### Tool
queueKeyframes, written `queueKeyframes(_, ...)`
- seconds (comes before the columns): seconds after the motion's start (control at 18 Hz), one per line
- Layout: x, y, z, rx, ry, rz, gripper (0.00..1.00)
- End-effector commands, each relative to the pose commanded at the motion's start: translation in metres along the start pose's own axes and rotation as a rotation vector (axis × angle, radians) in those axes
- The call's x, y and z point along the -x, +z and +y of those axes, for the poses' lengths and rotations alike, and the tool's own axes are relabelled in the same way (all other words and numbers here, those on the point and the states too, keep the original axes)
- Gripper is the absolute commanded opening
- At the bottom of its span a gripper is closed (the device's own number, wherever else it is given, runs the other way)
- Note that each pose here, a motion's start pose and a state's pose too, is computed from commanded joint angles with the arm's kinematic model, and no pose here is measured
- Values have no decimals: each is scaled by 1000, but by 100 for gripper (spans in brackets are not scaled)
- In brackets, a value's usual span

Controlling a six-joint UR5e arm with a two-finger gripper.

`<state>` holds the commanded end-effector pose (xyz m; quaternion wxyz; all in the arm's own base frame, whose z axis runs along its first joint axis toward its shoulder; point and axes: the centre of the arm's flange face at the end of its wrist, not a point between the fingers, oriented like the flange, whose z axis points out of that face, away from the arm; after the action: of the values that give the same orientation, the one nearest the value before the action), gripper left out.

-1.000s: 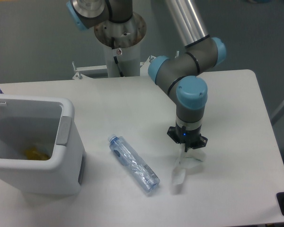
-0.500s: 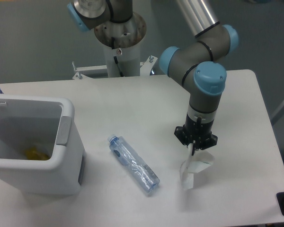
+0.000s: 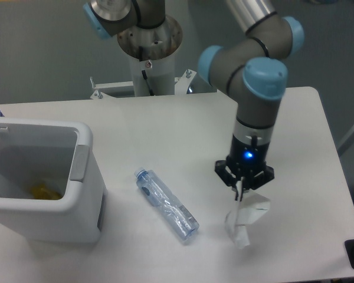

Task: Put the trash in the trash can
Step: 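Lift the tissue and carry it over the white trash bin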

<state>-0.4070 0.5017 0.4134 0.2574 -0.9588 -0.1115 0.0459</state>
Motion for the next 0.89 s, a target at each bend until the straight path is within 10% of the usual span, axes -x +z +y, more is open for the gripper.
queueKeyframes(0.89,-224,-123,-56,-190,200,113,0)
